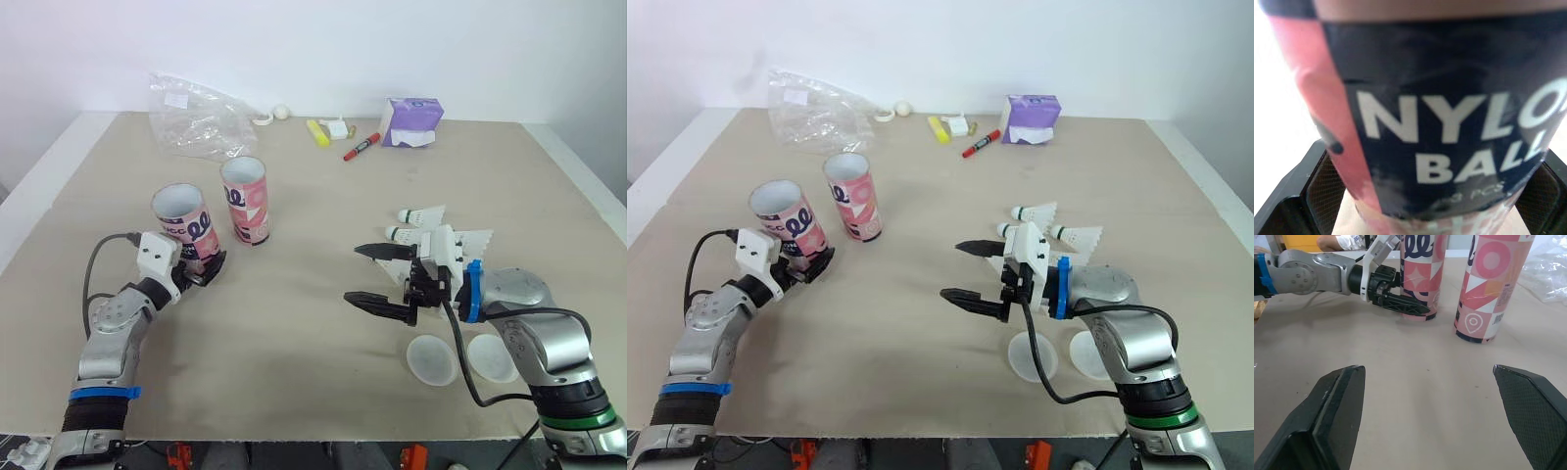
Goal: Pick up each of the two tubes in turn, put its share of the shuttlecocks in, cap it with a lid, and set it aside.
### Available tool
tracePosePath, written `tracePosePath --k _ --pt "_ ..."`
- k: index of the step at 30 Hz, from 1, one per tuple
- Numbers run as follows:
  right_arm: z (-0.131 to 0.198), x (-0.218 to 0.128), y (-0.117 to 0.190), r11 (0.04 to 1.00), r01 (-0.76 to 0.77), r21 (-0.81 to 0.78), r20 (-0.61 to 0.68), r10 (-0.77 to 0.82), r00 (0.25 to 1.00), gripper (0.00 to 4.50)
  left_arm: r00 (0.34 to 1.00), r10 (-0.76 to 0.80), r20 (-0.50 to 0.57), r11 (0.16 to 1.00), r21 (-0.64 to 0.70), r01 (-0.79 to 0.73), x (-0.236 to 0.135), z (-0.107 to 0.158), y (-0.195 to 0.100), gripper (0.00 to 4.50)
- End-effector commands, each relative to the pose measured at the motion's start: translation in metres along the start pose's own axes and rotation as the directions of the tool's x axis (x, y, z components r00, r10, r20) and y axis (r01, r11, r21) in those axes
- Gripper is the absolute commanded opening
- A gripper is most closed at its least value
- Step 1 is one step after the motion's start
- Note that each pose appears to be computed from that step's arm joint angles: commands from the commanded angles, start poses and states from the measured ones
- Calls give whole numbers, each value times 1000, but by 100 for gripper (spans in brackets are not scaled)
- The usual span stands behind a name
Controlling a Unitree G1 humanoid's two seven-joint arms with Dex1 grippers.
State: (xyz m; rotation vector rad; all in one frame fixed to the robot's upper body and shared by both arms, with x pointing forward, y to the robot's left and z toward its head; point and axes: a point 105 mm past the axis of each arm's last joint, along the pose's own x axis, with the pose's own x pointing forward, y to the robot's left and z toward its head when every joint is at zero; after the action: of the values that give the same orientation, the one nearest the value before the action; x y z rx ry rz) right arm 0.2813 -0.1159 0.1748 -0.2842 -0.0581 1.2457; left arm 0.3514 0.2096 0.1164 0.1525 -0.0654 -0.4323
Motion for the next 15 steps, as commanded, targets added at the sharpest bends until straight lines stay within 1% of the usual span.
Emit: tracePosePath --k 1,2,3,4,5,6,15 --pt "14 -6 -3 998 16 -53 23 -14 1000 447 999 -20 35 999 39 19 3 11 3 450" --pt "14 -6 -3 998 16 -53 23 -15 1000 447 999 -28 35 999 37 26 4 10 3 450" --pt "14 -6 -3 998 16 -53 22 -15 1000 450 999 -37 34 999 31 36 4 9 2 411" --pt "15 -5 -2 998 16 -52 23 -15 1000 450 999 -42 33 999 20 41 5 8 1 401" --pt "15 -5 -2 999 16 -52 23 -15 1000 450 998 -45 34 999 9 44 6 8 1 356" --pt "15 -5 -1 999 15 -51 23 -14 1000 450 998 -43 34 999 5 43 6 7 1 339" --pt "17 -3 1 999 14 -48 33 -13 999 450 1000 -20 14 999 36 20 3 4 10 339"
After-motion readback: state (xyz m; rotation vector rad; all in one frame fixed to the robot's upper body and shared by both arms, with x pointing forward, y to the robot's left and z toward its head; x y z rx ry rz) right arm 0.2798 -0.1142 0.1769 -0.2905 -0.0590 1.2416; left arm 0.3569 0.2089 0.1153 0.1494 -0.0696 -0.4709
